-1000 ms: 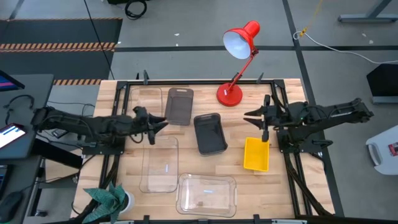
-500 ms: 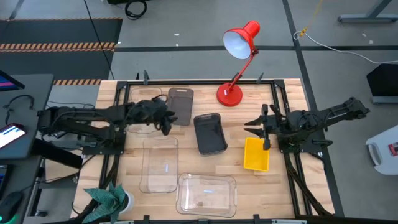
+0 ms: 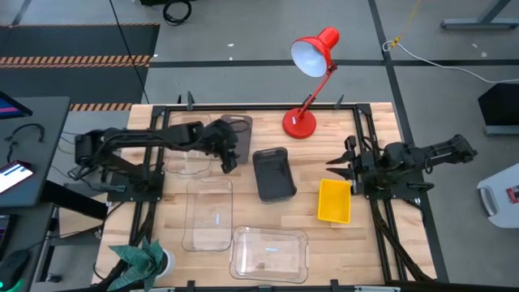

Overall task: Stack baskets by color
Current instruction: Stack the top black bin on the bottom black bin

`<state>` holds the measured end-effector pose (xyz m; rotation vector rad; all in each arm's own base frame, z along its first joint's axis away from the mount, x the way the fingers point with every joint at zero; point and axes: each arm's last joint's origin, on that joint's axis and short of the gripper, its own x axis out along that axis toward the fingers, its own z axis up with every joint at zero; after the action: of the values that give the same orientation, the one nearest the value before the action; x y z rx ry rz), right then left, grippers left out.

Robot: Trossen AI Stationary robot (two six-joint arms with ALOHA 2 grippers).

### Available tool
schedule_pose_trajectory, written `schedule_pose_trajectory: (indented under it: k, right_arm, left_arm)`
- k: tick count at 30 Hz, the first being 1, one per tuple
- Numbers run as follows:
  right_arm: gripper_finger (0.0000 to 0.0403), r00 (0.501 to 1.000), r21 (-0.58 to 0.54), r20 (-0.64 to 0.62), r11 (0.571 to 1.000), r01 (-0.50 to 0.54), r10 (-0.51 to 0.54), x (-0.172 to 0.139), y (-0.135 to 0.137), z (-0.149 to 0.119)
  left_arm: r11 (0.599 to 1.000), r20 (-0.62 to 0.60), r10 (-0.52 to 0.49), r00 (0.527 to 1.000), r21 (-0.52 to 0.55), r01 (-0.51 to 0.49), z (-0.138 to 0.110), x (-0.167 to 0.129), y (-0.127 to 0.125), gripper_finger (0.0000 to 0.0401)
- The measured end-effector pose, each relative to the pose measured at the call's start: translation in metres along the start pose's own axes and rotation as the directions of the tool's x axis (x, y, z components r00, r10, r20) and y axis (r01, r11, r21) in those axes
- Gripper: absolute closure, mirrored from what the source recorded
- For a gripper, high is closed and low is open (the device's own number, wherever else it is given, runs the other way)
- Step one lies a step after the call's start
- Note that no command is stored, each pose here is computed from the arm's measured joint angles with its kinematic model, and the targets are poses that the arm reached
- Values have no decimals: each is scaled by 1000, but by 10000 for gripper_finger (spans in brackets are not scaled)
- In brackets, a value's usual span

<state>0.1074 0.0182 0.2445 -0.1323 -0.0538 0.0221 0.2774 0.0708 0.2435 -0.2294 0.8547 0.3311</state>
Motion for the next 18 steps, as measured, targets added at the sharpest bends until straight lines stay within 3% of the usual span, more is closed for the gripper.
schedule_pose_trajectory:
  k: [6,12,18]
  right_arm:
    - [353,998,-12,64,999,30,-29,1,-8,-13]
    - [395,998,-24,37,998,57,-56,0,-19,-18]
    - [391,995,16,30,995,96,-96,-3,-25,-38]
  left_arm:
    - [995,-121,16,993,95,-4,4,18,-1,186]
    - [982,-179,27,983,190,8,3,29,-2,200]
    - [973,-194,50,980,230,-4,1,33,-1,209]
